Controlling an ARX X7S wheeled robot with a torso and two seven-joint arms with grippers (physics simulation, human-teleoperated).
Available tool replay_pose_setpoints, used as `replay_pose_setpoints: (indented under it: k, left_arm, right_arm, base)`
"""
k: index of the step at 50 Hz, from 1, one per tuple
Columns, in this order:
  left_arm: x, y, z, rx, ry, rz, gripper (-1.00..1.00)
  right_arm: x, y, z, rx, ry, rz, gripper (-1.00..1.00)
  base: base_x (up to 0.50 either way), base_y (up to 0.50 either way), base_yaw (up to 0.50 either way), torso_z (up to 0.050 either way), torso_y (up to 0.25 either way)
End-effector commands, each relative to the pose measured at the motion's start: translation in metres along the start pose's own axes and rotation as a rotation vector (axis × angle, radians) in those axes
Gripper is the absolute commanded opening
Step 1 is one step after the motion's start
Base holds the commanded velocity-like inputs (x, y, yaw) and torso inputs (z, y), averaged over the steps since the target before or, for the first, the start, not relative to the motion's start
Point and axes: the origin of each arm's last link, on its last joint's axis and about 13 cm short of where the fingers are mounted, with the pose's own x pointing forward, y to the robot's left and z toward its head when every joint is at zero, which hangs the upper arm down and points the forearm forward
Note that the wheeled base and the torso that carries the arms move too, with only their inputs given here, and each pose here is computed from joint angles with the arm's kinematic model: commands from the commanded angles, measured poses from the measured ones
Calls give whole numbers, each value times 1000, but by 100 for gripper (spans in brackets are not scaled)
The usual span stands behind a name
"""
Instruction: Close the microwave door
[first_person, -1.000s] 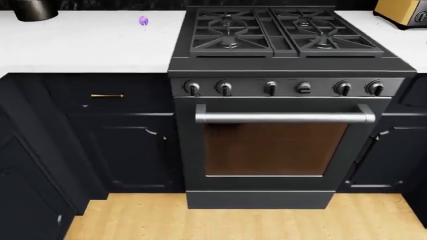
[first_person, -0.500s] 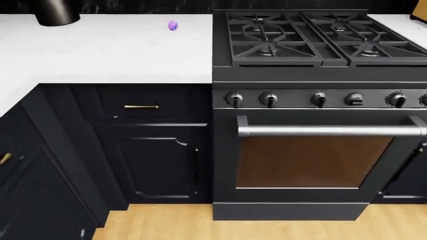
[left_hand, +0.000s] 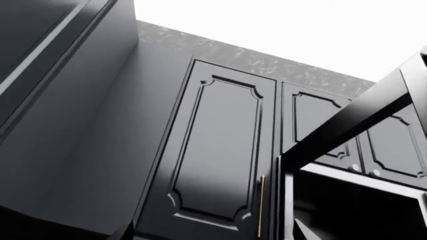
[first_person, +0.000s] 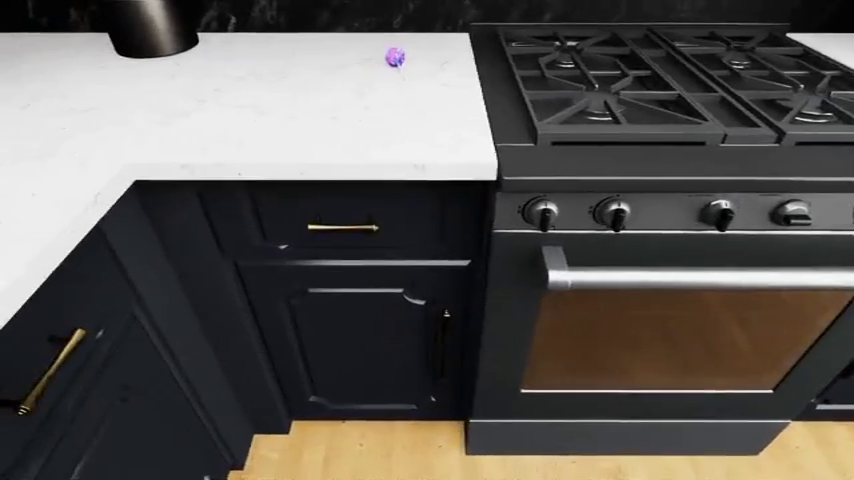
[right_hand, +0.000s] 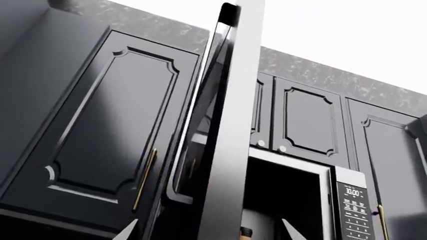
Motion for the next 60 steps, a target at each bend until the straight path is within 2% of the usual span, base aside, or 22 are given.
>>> replay_pose_setpoints:
  k: [1,6,20,24,33,60]
  left_arm:
    - [0,0,1,-1,-1,-2,100]
    - [0,0,0,-1,-1,-3,100]
    - [0,-1,1,-1,-2,-4,100]
    - [0,0,0,-1,-2,-4,100]
    - [0,-1,1,-2,-2,-3,100]
    - [-1,-1,1,-1,-1,-7,100]
  right_arm:
    - [2,0,-2,-8,21,-19,100]
    - [1,0,-2,-14,20,-17,100]
    - [1,0,-1,-5,12,-9,100]
    - [1,2,-3,-29,17,-8,100]
    - [1,2,-3,-26,19,-9,100]
    - [0,1,-2,-31,11,0,100]
  base:
    - [0,0,0,0,0]
    - [0,4,0,0,0]
    - [-1,500,0,0,0]
    - [0,37,0,0,0]
    - [0,0,0,0,0]
    - [373,410,0,0,1]
